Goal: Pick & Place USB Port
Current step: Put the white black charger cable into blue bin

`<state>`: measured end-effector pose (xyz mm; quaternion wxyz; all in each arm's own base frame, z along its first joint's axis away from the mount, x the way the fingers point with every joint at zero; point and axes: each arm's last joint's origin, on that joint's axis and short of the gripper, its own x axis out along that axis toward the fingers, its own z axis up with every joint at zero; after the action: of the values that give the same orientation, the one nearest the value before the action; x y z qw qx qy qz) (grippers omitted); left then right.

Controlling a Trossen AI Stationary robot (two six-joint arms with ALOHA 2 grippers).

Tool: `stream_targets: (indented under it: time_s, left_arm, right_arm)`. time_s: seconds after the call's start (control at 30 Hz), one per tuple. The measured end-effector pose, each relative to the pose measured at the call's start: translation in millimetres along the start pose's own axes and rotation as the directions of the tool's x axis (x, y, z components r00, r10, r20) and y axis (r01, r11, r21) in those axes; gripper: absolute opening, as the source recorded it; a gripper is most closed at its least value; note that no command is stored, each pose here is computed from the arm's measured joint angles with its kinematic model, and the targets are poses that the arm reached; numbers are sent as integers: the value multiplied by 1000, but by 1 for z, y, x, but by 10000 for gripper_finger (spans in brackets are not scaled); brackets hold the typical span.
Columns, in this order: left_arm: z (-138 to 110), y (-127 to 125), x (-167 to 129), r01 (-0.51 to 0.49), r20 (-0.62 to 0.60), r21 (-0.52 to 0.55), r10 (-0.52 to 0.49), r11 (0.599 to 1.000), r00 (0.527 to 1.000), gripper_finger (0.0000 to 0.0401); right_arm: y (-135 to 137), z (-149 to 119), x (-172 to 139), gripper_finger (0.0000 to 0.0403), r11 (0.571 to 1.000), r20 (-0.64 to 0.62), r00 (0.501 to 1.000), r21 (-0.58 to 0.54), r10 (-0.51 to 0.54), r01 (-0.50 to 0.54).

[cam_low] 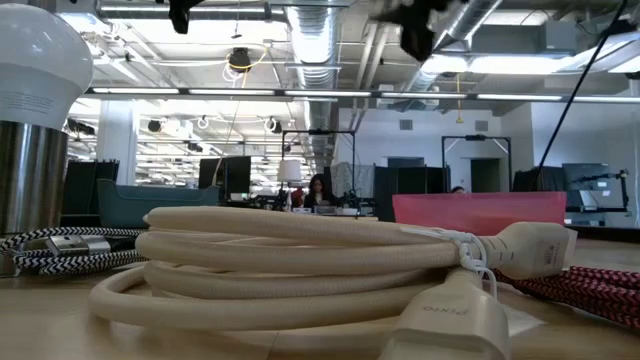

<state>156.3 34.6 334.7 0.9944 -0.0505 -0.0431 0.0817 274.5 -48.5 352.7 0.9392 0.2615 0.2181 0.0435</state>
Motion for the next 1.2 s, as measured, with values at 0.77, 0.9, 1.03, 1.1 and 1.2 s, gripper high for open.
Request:
stream_targets:
  time_s: [0.77, 0.9, 1.03, 1.1, 1.2]
  left_arm:
    - [3, -3, 0, 108, 21, -150, -106, 983, 994, 53]
    - [2, -4, 0, 126, 14, -177, -126, 976, 992, 53]
    - [1, -4, 0, 118, -4, -176, -121, 977, 993, 53]
    - [-3, -3, 0, 99, -35, -179, -107, 979, 994, 53]
    - [-6, -2, 0, 70, -73, -183, -85, 981, 994, 53]
  right_arm:
    - [11, 13, 9, 116, 988, 184, 983, -154, -1, 30]
    - [14, 11, 9, 116, 979, 181, 983, -198, -7, 44]
    - [13, 10, 9, 116, 980, 164, 986, -195, -16, 48]
    - [12, 9, 9, 116, 980, 155, 987, -189, -27, 57]
    - [10, 7, 9, 116, 980, 145, 988, -179, -59, 84]
